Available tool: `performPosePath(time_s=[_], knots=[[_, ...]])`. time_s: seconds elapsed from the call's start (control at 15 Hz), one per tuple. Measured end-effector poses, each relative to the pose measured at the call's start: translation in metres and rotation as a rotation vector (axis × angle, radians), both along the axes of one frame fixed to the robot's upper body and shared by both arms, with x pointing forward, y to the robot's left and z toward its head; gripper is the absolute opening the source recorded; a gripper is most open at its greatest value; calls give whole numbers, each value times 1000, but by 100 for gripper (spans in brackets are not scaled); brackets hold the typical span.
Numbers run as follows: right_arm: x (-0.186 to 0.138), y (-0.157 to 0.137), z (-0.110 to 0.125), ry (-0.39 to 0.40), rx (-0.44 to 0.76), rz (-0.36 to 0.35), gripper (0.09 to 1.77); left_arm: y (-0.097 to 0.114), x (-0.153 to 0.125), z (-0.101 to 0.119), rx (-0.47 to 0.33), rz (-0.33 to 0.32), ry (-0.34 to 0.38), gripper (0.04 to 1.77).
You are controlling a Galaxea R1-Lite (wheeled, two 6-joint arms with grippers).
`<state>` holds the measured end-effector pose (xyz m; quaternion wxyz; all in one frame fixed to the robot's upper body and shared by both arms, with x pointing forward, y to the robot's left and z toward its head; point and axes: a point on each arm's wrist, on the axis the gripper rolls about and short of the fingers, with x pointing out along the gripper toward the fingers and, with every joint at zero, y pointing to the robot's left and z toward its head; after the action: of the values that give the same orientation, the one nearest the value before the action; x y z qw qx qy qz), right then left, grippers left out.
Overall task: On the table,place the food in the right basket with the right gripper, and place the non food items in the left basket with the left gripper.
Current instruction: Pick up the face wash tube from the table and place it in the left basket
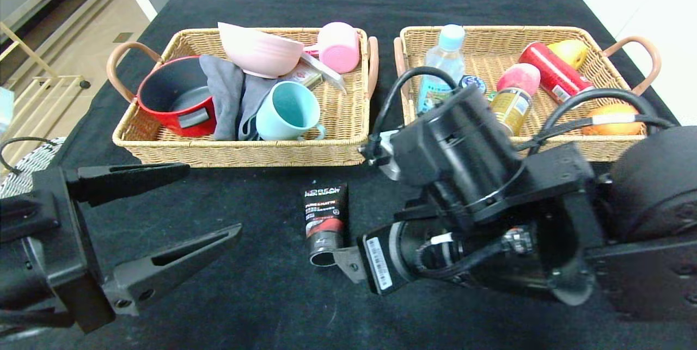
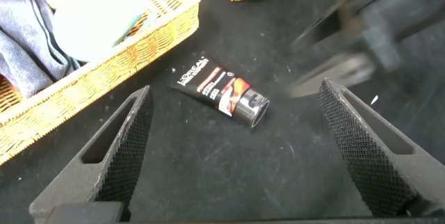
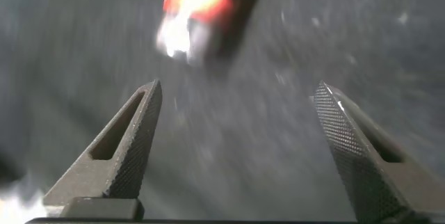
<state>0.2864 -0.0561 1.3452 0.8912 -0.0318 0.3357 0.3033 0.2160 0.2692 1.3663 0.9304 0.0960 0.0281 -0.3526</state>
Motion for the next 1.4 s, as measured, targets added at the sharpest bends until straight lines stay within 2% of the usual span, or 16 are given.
performPosePath(time_s=[0.13,0.47,0.6,0.8,1.0,1.4], knots=[[-2,-31,4,-11,22,131,163,-1,2,-2,6,3,12,172],[-13,-113,3,-66,49,362,167,-2,8,-5,20,17,25,172],[-23,-138,1,-103,59,424,167,-2,9,-5,25,17,27,172],[-35,-163,-2,-190,54,443,169,-2,9,-5,34,22,22,172],[-48,-179,-9,-290,74,423,169,1,10,-4,50,74,3,172],[-52,-205,-23,-410,116,329,170,0,14,-6,58,85,20,172]])
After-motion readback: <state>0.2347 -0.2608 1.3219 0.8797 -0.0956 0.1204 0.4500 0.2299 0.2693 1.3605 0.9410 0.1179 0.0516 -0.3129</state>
